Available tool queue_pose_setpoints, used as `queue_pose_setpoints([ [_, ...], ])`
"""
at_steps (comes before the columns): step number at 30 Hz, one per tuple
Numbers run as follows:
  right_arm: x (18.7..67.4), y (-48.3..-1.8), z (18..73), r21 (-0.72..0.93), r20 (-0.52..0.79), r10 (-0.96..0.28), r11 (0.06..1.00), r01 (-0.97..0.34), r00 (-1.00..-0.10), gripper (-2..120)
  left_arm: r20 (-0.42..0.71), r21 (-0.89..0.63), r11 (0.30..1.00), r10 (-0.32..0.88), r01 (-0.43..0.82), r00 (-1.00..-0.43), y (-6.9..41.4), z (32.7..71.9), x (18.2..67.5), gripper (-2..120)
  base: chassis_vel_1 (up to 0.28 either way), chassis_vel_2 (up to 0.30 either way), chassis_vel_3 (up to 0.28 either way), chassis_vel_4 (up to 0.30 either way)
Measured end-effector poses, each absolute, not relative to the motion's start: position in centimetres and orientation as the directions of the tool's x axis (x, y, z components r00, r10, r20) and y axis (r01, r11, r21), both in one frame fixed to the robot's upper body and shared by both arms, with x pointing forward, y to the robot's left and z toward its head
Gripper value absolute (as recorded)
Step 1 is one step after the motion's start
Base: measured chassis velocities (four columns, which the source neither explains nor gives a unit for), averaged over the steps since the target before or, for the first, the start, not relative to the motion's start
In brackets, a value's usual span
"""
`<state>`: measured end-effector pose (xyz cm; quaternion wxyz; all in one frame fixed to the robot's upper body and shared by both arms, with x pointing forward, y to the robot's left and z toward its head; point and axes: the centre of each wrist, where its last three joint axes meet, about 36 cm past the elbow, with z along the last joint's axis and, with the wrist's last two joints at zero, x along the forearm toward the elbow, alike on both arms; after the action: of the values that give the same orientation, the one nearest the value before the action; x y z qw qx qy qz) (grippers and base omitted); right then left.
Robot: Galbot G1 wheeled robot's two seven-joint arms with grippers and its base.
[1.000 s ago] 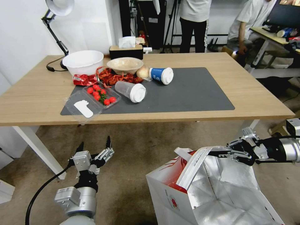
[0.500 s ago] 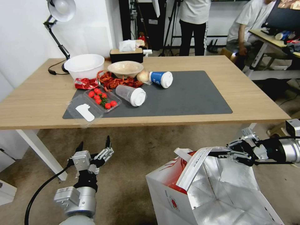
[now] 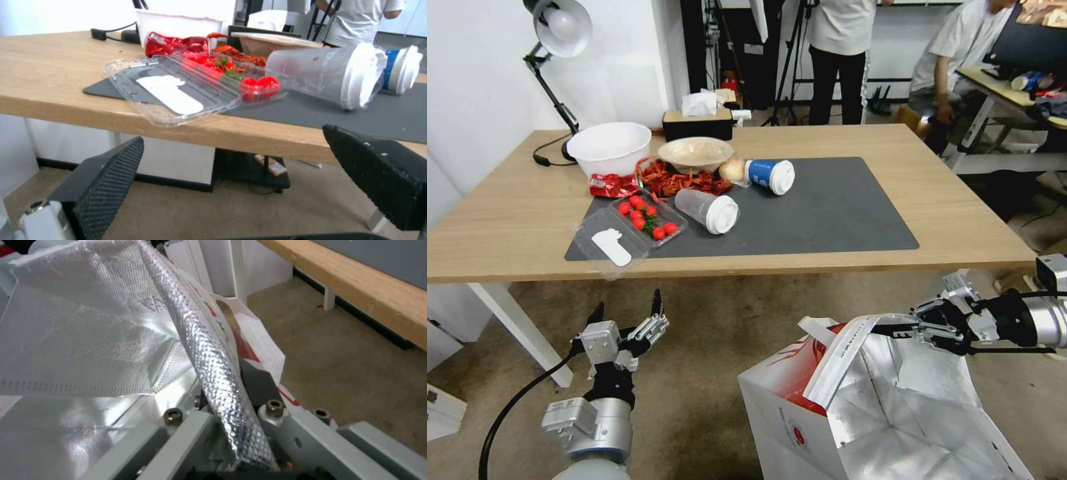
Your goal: Pick up the food delivery bag from the floor and place it on the table.
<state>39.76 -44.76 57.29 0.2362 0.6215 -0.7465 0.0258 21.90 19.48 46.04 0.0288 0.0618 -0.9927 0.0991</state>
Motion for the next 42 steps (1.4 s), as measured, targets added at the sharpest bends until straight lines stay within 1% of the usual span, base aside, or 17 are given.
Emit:
queue_pose_setpoints([
  [42,39.57,-44.88,56.50,0.267,0.376,-0.918,0.235,-0.934,-0.123,0,0.064,-0.212,0.966,-0.135,-0.146,-0.989,19.92,46.14,22.17,100,0.000,0.000,0.000,0.000],
])
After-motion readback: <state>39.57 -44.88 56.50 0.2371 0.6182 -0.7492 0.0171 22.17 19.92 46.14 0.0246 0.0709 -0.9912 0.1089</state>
